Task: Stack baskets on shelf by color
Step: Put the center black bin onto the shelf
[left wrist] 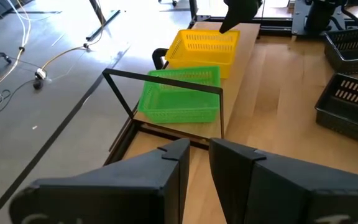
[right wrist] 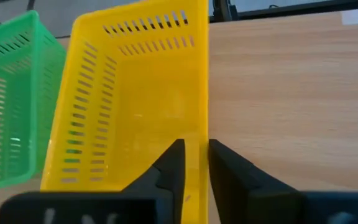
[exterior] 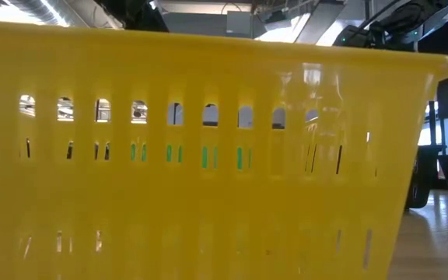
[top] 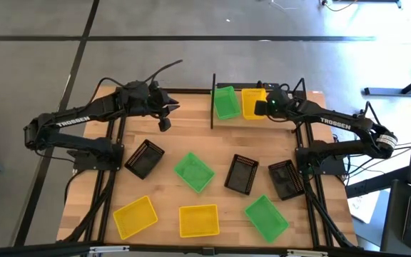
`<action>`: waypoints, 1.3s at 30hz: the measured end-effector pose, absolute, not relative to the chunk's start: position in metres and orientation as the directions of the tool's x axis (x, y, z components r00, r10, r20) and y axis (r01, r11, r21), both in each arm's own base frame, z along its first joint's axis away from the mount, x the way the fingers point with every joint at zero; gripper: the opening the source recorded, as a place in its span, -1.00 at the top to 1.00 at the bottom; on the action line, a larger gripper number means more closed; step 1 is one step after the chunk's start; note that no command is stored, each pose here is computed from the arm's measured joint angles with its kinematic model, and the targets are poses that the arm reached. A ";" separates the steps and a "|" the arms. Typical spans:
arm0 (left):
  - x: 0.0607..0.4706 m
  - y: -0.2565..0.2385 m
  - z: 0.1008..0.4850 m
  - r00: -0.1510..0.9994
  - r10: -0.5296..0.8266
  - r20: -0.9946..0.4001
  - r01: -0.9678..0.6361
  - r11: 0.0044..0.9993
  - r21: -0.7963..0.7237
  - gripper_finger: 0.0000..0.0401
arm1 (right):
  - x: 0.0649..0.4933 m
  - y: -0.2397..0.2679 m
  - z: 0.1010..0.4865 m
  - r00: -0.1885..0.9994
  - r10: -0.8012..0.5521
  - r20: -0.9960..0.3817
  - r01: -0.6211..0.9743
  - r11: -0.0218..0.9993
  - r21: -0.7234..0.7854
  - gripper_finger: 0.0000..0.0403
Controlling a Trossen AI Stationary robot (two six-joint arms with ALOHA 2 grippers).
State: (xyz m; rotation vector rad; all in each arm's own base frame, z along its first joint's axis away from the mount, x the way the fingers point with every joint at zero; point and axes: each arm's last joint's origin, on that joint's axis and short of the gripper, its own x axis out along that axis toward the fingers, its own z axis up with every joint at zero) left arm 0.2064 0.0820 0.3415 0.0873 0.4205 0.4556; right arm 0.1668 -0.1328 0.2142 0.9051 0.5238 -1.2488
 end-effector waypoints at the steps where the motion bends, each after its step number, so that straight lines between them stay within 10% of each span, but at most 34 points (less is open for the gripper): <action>1: 0.206 0.082 0.341 0.814 0.444 -0.374 -0.410 0.896 0.171 0.73 | 0.167 -0.133 0.215 0.273 -0.580 -0.768 0.952 0.050 0.301 0.64; 18: 0.204 0.076 0.332 0.835 0.285 -0.471 -0.294 0.954 0.057 0.73 | 0.164 -0.109 0.247 0.367 -0.697 -0.616 0.926 0.214 0.310 0.62; 27: 0.204 0.076 0.333 0.836 0.286 -0.468 -0.294 0.954 0.057 0.73 | 0.187 -0.056 0.284 0.722 -0.344 -0.600 0.538 0.825 0.175 0.62; 39: 0.204 0.076 0.332 0.835 0.286 -0.470 -0.271 0.957 0.101 0.73 | 0.198 -0.014 0.259 0.596 -0.001 -0.803 0.209 0.966 0.155 0.62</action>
